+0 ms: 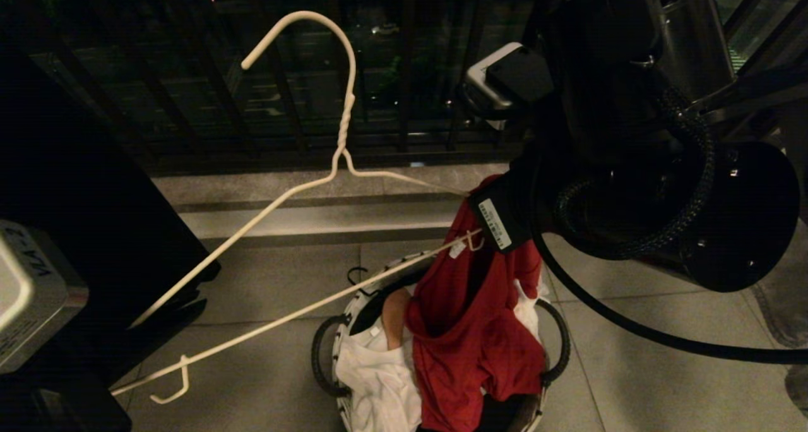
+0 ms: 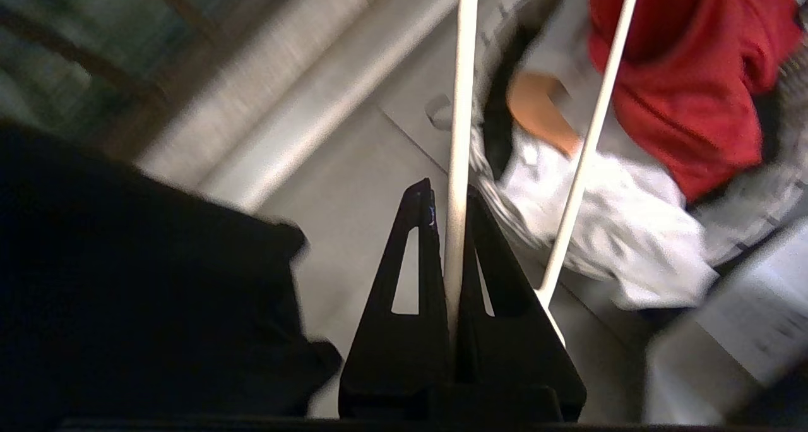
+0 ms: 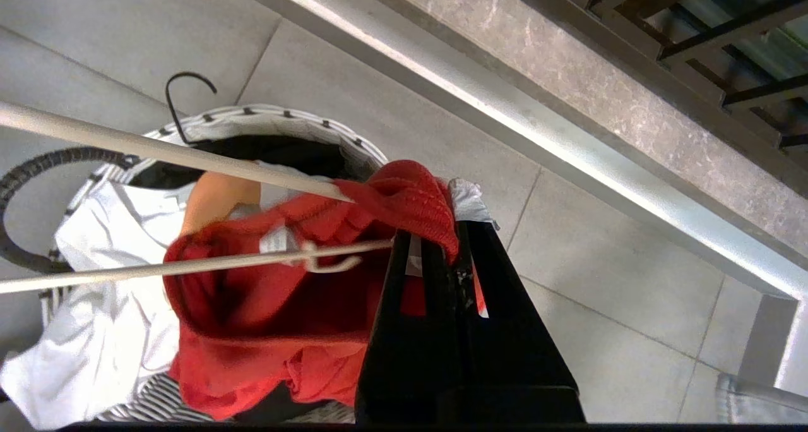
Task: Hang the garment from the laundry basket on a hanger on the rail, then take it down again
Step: Hang the clothes on the clothes rack
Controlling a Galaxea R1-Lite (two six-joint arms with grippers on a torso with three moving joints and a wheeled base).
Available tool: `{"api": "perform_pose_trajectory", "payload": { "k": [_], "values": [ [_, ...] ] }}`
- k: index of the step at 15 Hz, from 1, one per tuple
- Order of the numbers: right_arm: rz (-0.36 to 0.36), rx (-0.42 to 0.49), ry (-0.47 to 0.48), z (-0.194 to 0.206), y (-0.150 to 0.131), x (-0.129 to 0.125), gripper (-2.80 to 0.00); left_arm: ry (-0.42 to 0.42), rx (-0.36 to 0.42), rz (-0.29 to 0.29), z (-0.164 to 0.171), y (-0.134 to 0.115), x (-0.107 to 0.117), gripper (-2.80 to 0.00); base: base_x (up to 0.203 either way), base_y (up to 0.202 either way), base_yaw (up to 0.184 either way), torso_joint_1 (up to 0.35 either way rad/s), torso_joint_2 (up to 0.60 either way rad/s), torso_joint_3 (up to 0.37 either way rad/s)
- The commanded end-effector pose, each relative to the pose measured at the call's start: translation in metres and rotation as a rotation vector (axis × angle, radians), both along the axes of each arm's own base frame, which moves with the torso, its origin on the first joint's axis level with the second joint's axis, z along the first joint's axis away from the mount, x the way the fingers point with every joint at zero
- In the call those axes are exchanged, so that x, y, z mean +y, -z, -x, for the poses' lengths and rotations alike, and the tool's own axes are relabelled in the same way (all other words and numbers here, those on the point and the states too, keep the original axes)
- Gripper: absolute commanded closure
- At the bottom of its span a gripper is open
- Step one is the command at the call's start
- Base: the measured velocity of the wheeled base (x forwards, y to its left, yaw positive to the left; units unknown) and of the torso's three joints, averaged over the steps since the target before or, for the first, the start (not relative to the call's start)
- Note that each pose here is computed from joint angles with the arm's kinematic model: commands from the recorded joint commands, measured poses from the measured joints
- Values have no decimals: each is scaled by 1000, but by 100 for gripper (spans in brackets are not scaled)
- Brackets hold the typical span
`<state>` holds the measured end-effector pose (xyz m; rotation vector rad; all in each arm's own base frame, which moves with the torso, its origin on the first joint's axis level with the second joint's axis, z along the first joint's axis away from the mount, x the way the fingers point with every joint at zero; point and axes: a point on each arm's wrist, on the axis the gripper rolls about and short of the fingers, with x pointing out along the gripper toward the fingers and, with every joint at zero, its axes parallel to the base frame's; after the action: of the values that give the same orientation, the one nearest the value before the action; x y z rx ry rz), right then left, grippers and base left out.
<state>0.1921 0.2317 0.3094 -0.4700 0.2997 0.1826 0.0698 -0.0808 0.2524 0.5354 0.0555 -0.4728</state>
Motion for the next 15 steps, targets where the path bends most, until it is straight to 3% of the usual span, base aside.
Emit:
{"api": "perform_pose_trajectory", "payload": {
  "k": [1, 4, 7, 11, 15],
  "values": [
    [-9, -9, 2, 1, -3, 0, 0, -1, 1, -22, -2, 5, -2, 0, 0, 0, 0, 0, 0, 0],
    [-31, -7, -28, 0, -7, 2, 0, -2, 20, -51, -2, 15, -2, 0, 0, 0, 0, 0, 0, 0],
    [-54, 6, -59, 9, -3, 13, 0, -1, 7, -31, -1, 18, -1, 0, 0, 0, 0, 0, 0, 0],
    [-68, -2, -64, 11, -7, 12, 0, 3, -40, -7, -7, 32, -10, 0, 0, 0, 0, 0, 0, 0],
    [-85, -15, -67, 12, -13, 13, 0, 2, -38, 0, -7, 39, -11, 0, 0, 0, 0, 0, 0, 0]
  ]
}}
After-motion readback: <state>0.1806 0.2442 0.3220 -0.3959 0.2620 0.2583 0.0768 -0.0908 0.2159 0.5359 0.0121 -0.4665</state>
